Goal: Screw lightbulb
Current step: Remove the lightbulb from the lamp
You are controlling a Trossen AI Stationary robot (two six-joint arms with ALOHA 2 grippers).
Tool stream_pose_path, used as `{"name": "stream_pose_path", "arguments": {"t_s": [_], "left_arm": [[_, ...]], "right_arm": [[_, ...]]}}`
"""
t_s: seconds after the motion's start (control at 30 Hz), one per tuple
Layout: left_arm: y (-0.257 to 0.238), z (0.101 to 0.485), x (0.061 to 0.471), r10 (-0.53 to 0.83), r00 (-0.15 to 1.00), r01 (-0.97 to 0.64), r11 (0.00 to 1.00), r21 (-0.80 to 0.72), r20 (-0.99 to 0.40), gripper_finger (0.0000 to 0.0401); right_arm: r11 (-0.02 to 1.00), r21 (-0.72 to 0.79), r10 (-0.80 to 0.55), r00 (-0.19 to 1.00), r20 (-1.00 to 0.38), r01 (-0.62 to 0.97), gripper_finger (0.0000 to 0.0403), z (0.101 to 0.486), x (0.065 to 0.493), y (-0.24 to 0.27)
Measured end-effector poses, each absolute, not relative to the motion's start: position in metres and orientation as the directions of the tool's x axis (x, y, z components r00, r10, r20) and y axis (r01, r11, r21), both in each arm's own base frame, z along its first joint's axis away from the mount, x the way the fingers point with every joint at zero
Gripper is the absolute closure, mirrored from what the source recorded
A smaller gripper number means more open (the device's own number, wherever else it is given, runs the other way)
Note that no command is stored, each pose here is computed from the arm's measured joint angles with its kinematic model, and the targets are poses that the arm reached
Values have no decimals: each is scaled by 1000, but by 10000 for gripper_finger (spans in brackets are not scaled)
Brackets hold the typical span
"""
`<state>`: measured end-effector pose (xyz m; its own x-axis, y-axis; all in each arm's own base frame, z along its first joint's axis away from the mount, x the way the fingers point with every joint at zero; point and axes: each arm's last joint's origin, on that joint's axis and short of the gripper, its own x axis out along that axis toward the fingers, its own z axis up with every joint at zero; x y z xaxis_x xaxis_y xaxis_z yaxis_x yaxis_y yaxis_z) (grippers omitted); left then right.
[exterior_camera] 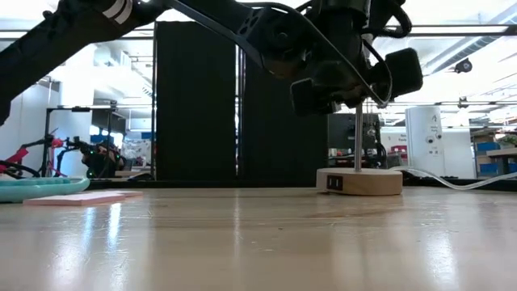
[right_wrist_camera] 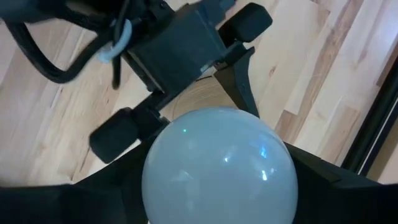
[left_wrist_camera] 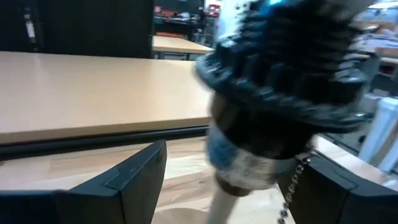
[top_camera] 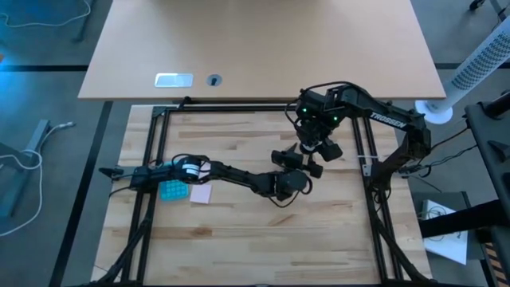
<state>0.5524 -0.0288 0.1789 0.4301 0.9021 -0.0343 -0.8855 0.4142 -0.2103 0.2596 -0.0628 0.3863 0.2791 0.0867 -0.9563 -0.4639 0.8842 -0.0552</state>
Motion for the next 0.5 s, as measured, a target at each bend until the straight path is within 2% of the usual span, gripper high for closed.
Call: {"name": "stream_pose_path", "arguments": {"t_s": [0.17, 0.5], "left_arm": [[-29, 183, 554, 883, 469, -865, 455, -214, -18, 125], [-26, 187, 555, 892, 451, -870, 436, -230, -13, 125]], "right_arm": [[883, -56, 87, 279, -956, -466, 151, 386, 260, -63], [880, -57, 88, 279, -956, -471, 155, 386, 260, -63]]}}
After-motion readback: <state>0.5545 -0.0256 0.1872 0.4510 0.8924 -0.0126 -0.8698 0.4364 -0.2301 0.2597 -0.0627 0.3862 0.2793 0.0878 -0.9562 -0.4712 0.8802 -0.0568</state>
